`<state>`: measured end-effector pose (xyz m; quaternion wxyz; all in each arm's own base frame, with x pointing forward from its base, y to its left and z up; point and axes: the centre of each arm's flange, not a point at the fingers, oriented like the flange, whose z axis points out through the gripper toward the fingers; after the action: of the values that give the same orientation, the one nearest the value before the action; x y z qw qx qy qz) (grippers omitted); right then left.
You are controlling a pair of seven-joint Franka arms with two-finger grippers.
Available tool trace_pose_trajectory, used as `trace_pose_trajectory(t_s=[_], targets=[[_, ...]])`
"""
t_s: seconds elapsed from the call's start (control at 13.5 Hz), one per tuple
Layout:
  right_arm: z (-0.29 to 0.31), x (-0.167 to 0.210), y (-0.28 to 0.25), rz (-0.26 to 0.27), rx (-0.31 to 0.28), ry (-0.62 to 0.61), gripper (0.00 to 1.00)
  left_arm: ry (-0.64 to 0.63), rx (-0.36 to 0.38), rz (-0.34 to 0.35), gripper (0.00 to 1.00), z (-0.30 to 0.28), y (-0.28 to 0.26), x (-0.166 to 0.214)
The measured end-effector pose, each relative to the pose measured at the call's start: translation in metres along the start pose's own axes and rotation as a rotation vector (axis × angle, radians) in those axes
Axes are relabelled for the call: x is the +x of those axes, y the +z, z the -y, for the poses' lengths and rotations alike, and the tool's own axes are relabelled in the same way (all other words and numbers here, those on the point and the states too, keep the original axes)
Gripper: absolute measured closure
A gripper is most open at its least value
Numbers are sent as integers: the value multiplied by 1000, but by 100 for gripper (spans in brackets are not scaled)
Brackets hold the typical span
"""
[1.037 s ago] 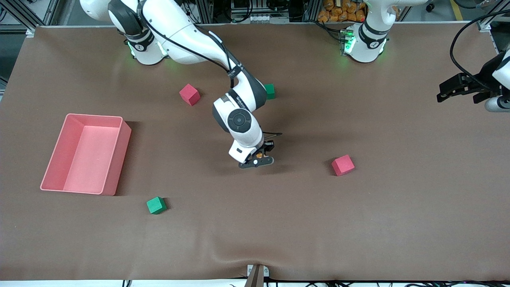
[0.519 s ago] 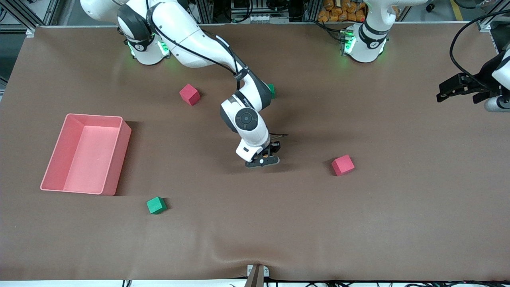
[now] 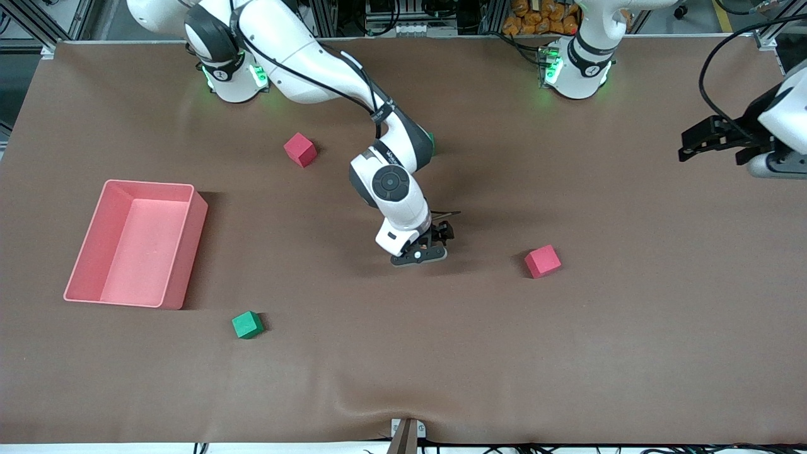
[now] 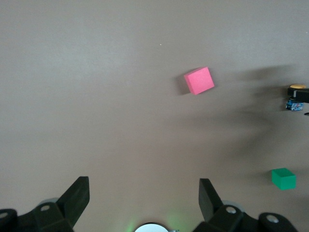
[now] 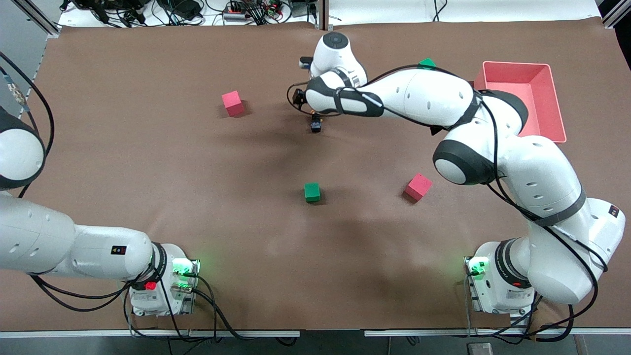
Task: Place and upright button with both arms
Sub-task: 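Carry the button to mid-table and lower it with the right gripper, then open and withdraw the right gripper while the left gripper reaches the button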
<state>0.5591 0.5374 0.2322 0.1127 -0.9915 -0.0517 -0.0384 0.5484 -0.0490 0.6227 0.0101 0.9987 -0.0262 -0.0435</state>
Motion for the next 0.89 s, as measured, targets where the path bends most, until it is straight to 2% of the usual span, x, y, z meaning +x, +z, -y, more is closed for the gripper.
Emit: trace_pose_trajectory(t_s=[0.22,0.44,0.67,0.89], targets=[[-37,33,-51,29,-30,47,0,14,2,20,0,-28,12,8],[-123,77,-104,82,-108,66,0,59,2,44,0,-67,26,17],[-216,111,-131,83,-161,115,0,46,-12,80,0,-100,47,28],[-306,132,-142,82,-176,160,0,36,-79,151,0,-115,80,42]])
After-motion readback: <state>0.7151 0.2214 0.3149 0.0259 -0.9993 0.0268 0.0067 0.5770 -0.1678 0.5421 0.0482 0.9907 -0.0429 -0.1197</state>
